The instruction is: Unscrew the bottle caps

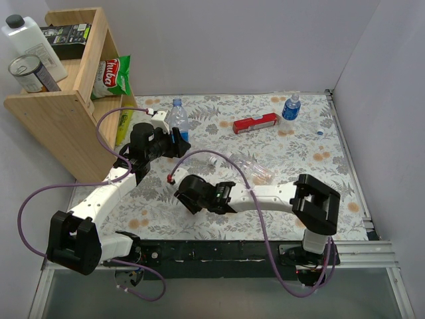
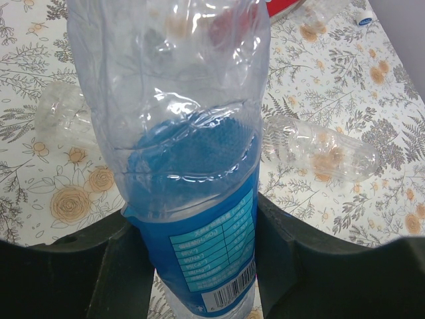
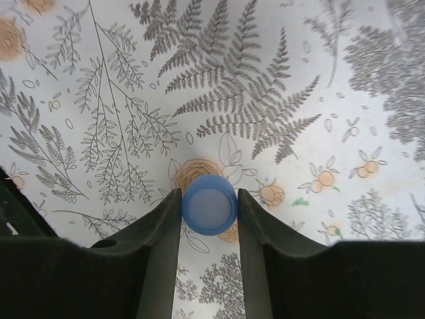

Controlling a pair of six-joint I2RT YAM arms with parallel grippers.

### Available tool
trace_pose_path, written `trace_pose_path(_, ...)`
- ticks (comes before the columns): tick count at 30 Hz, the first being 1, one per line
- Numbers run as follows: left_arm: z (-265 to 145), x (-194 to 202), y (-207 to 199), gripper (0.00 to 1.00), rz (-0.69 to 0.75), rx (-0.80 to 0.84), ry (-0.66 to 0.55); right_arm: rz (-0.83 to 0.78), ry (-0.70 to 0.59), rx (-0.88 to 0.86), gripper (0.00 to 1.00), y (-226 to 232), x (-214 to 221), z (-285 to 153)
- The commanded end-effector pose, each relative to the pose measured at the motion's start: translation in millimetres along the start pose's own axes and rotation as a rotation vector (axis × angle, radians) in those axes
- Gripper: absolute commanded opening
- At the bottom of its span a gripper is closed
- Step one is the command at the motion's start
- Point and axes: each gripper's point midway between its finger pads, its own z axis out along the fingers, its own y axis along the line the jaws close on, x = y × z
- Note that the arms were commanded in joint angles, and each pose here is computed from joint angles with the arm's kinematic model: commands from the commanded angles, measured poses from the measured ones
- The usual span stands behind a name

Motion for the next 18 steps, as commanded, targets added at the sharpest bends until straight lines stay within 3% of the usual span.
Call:
trace_pose_path(1, -7.7, -28.0, -8.2, 0.44, 0.029, 0.013, -0.069, 0.064, -0.068, 0.108, 0.25, -43.7, -23.9, -34.5)
trace_pose_path(5, -8.4, -28.8, -8.6, 0.44, 0.03, 0.013, -0.071, 0.175, -0.148, 0.21, 0.25, -109.7, -35.0, -74.2)
trace_pose_path(11, -8.9, -29.3, -13.7, 0.44, 0.029, 0.041, -0.072, 0.398, -0.247, 0.42, 0.25, -245.2, -15.7, -130.0)
trace_pose_path(12, -8.8, -29.3, -14.9, 0.44, 0.027, 0.048, -0.073, 0.468, -0.258, 0.486, 0.24, -280.7, -3.4, -142.2)
trace_pose_path(18, -7.2, -26.8, -18.8, 0.44, 0.019, 0.073, -0.061, 0.741, -0.28, 0.668, 0.22, -382.3, 62.2, -183.6)
